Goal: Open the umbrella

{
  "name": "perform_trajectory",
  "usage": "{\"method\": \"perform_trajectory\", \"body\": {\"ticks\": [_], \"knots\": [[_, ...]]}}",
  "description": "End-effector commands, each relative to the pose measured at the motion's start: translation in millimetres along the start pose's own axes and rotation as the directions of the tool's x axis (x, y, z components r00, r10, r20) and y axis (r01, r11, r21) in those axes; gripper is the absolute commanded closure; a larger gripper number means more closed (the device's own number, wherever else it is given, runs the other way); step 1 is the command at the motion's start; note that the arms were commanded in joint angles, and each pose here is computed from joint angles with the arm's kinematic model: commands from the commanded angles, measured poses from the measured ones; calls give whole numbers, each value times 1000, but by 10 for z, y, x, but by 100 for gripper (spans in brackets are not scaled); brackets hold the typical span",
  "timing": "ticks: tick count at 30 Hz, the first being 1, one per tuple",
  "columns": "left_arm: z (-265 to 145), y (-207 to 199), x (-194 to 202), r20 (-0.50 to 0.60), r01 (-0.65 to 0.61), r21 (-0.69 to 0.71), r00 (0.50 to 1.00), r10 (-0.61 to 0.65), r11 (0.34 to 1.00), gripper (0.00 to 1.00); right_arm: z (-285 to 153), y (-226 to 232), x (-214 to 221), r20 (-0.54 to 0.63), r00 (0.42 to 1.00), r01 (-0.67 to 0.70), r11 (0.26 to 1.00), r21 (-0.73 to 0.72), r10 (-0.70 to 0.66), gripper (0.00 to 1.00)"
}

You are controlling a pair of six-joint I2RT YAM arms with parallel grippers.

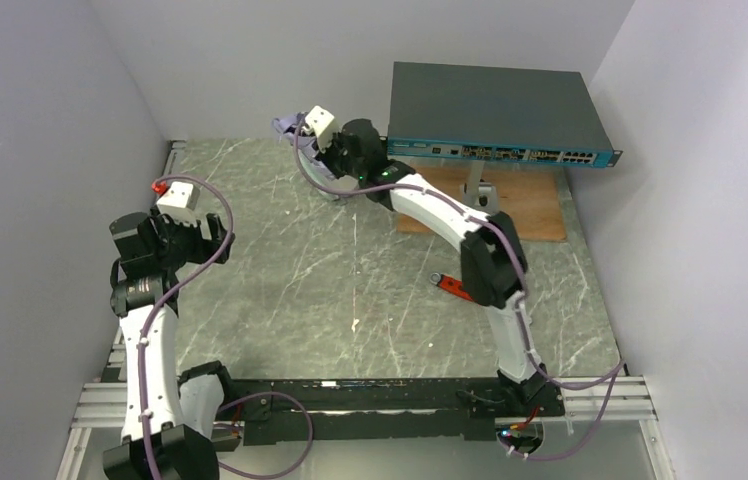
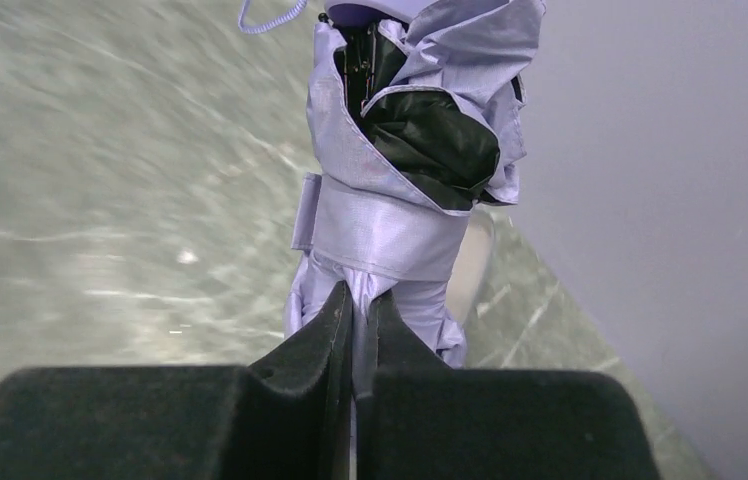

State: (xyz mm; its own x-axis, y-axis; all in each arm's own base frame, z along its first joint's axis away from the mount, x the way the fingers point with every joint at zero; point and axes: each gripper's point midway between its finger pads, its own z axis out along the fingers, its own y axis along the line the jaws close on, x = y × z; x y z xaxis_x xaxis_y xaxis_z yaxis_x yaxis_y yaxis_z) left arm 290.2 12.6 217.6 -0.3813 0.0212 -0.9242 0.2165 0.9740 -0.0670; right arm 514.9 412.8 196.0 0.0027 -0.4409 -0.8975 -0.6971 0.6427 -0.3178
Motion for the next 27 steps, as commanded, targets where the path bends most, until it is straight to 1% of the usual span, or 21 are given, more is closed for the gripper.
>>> {"method": "perform_trajectory", "body": {"ticks": [1,4,7,10,12,14,17,19,20,22,24,25,27], "knots": [[-16,-54,-159,67,-12,32,998,10,999,11,-761,439,-1371,363,932,81,970,-229,8,100],[-61,-111,-290,106,-42,59,994,35,997,1,-1023,696,-1280,316,948,96,921,-378,30,100],[-153,-143,-493,182,-107,55,979,95,993,0,-1363,855,-1181,260,965,90,874,-478,43,100],[-273,-140,-719,224,-207,23,955,197,978,0,-1744,935,-1067,226,974,100,846,-524,25,100],[-350,-288,-842,235,-326,97,926,297,940,0,-2020,979,-930,184,983,97,827,-554,8,100],[-460,-475,-857,230,-434,199,892,389,879,0,-2309,1012,-790,135,991,72,816,-574,8,100],[-681,-781,-738,237,-519,352,854,462,779,0,-2719,1067,-544,54,999,31,797,-603,2,100],[-865,-996,-580,235,-523,446,851,469,726,0,-2957,1129,-333,11,1000,22,783,-621,-19,100],[-929,-1075,-574,262,-546,466,837,481,696,0,-3050,1143,-265,5,999,28,781,-624,-31,100],[-1089,-1280,-495,263,-523,533,850,457,665,0,-3253,1175,-211,12,999,40,772,-634,-41,100],[-1143,-1406,-398,232,-490,582,865,444,649,0,-3400,1274,-184,-4,1000,10,736,-677,-17,100],[-1135,-1453,-328,222,-488,596,863,454,637,0,-3444,1321,-163,-25,1000,-24,721,-692,10,100],[-1096,-1457,-186,216,-529,586,832,511,614,0,-3503,1442,-70,-53,997,-77,685,-724,55,100]]}}
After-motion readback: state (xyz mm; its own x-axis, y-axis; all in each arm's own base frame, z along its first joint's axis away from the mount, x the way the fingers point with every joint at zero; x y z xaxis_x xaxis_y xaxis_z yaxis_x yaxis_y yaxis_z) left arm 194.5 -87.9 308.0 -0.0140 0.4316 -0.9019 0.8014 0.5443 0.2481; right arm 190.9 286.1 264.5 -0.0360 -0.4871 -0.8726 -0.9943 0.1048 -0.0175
